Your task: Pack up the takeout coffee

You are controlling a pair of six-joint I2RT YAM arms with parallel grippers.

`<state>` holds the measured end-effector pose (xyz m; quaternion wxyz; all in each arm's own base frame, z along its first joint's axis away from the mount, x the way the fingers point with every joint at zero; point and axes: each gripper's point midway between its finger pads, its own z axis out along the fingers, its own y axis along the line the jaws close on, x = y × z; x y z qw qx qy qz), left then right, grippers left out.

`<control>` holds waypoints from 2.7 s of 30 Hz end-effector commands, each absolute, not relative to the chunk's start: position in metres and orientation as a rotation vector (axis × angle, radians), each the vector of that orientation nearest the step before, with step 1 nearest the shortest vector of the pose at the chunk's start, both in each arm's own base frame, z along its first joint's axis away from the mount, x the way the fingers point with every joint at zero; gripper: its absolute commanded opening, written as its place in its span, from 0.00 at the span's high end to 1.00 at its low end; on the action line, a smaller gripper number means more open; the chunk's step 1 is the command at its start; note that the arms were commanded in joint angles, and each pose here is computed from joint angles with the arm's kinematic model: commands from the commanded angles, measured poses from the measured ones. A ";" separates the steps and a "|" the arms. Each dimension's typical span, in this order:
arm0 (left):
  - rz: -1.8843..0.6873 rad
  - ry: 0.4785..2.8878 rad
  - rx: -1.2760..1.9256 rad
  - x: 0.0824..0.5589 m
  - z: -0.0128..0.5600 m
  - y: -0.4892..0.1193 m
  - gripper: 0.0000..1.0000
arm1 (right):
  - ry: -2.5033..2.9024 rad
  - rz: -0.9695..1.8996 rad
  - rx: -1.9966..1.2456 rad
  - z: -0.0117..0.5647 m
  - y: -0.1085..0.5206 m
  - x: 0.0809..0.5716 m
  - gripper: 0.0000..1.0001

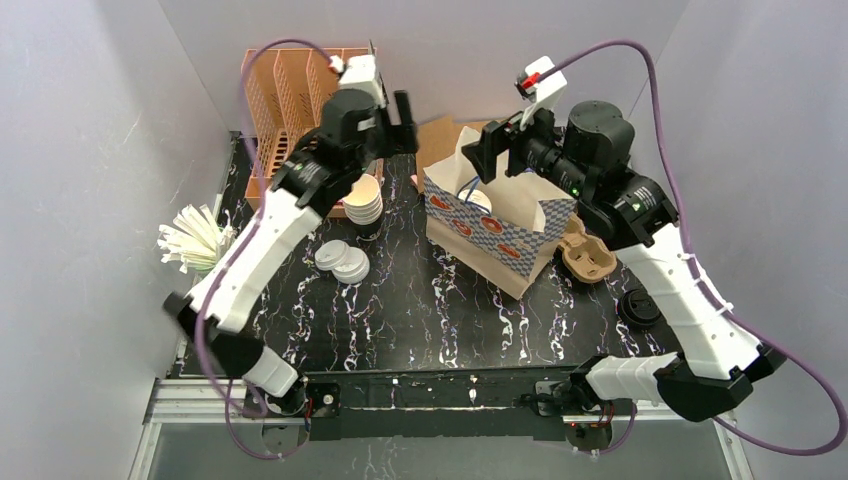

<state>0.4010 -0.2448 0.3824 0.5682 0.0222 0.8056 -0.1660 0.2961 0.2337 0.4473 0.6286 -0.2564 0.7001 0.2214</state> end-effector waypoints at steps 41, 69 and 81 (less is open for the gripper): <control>-0.727 2.260 -1.005 0.359 0.210 -0.064 0.60 | 1.875 0.599 -0.931 0.252 0.501 0.338 0.66; -0.909 2.180 -1.049 0.365 0.176 -0.081 0.58 | 1.853 0.549 -0.925 0.230 0.510 0.368 0.70; -1.007 2.150 -1.018 0.377 0.176 -0.094 0.53 | 1.822 0.558 -0.970 0.235 0.512 0.361 0.85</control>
